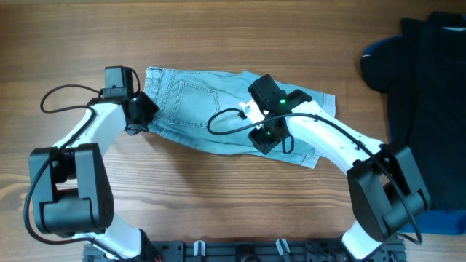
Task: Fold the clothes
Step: 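Lower the shorts and grasp the left waistband edge with the left gripper, then hold the waistband with both grippers and lift the shorts off the table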
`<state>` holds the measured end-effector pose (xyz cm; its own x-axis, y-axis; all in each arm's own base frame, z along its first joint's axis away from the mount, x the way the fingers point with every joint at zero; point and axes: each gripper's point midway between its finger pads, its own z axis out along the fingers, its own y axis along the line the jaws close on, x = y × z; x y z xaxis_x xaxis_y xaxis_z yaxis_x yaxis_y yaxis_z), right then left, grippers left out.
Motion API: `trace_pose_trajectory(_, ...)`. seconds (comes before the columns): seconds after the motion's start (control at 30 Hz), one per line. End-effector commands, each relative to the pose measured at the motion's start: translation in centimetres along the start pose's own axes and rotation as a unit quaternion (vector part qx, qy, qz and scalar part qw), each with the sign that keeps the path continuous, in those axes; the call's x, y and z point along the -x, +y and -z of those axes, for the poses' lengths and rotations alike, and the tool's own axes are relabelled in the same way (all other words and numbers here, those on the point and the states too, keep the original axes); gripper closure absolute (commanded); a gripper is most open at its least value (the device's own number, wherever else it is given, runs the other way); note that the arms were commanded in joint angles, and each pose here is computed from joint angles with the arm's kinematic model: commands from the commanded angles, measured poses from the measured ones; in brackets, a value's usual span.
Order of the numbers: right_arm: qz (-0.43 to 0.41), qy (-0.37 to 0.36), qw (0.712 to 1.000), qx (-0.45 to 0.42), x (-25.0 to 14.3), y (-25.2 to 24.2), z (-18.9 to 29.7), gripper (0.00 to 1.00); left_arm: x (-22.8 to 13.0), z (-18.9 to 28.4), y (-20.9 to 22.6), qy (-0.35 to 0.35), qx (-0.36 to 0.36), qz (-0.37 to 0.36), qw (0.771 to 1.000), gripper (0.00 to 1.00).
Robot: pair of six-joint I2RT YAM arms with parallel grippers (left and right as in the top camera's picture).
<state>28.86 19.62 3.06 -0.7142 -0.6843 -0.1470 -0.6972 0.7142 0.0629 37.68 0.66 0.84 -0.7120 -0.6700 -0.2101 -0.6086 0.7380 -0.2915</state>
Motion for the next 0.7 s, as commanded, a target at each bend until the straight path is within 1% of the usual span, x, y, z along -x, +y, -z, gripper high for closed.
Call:
trace_pose_trajectory(0.0,0.042,-0.026,0.998,0.036,0.5,1.5,1.3,0.45,-0.5,0.5,-0.9,0.009,-0.025,0.0,1.0,0.96)
trace_pose_trajectory(0.1,0.044,-0.043,0.997,0.037,1.1,1.6,1.9,0.43,-0.3,0.9,-1.1,0.003,-0.03,-0.001,1.0,0.96)
trace_pose_trajectory(0.17,0.046,-0.051,0.996,0.061,1.5,2.4,1.8,0.44,-0.3,0.9,-1.1,0.003,-0.03,-0.001,1.0,0.96)
trace_pose_trajectory(0.23,0.06,-0.055,0.995,0.061,1.7,2.7,1.7,0.46,-0.3,0.9,-1.1,0.003,-0.03,-0.001,1.0,0.96)
trace_pose_trajectory(0.3,0.074,-0.06,0.994,0.06,2.1,3.4,1.7,0.43,-0.3,0.9,-1.1,0.003,-0.03,0.0,1.0,0.96)
trace_pose_trajectory(0.37,0.087,-0.059,0.994,0.039,2.3,3.6,1.5,0.38,-0.3,0.9,-1.1,0.003,-0.03,-0.001,1.0,0.95)
trace_pose_trajectory(0.43,0.098,-0.06,0.993,0.02,2.6,3.7,1.4,0.37,-0.3,0.9,-1.1,0.003,-0.03,-0.001,1.0,0.93)
trace_pose_trajectory(0.47,0.099,-0.061,0.993,0.019,2.7,3.7,1.4,0.41,-0.3,0.9,-1.1,0.003,-0.03,-0.001,1.0,0.92)
trace_pose_trajectory(0.5,0.1,-0.064,0.993,0.016,2.8,3.6,1.4,0.51,-0.3,0.9,-1.1,0.003,-0.03,0.0,1.0,0.92)
trace_pose_trajectory(0.67,0.101,-0.067,0.993,0.008,3.0,3.3,1.4,0.57,-0.2,0.9,-1.1,0.002,-0.03,-0.001,1.0,0.88)
